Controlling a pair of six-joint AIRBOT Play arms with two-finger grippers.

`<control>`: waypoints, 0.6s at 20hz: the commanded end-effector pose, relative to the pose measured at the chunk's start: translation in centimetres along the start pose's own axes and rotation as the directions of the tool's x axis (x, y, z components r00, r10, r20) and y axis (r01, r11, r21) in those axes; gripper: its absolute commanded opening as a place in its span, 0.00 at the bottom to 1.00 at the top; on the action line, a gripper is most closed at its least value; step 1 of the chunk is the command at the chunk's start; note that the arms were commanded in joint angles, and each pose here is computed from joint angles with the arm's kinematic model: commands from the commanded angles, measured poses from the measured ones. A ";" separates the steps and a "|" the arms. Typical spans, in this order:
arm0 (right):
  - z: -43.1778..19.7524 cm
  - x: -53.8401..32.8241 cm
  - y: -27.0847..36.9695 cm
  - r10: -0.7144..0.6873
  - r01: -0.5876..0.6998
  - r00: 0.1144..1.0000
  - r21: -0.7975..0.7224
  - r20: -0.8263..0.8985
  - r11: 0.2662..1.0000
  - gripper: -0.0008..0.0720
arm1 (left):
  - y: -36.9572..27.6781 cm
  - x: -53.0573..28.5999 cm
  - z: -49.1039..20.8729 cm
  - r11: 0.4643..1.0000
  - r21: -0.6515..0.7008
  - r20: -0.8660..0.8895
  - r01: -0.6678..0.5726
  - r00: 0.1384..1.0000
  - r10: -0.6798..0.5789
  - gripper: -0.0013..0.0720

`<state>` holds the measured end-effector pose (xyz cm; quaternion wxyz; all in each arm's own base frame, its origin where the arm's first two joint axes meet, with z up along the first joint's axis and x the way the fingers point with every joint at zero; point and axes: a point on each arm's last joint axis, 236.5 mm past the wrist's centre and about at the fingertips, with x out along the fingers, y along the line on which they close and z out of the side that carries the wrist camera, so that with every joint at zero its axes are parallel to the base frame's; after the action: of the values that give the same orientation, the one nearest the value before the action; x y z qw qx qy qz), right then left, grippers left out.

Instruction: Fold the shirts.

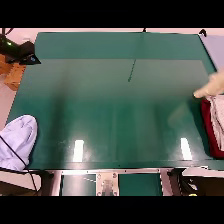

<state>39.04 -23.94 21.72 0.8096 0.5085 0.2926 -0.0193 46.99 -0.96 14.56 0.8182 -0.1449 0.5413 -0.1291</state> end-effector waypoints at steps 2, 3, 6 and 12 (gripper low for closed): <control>-1.1 -8.9 -9.2 -0.296 0.285 0.955 0.253 0.009 0.925 0.03 | 0.0 -0.1 0.0 1.000 -0.006 0.001 0.000 1.000 0.000 0.05; -1.7 -10.4 -10.8 -0.372 0.356 0.928 0.290 0.000 0.888 0.03 | 0.0 0.0 0.0 1.000 -0.006 0.001 0.000 1.000 0.000 0.05; -4.0 -14.3 -14.8 -0.591 0.573 0.804 0.343 -0.060 0.744 0.03 | 0.0 -0.1 0.0 1.000 -0.005 0.001 0.000 1.000 0.000 0.05; -10.2 -17.2 -21.7 -0.737 0.793 0.598 0.371 -0.317 0.484 0.03 | 0.0 -0.1 0.0 1.000 -0.004 0.001 0.002 1.000 -0.002 0.05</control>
<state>17.61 -31.01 12.16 0.6180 0.5174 0.4643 -0.3672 46.98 -0.96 14.57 0.8176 -0.1469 0.5417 -0.1282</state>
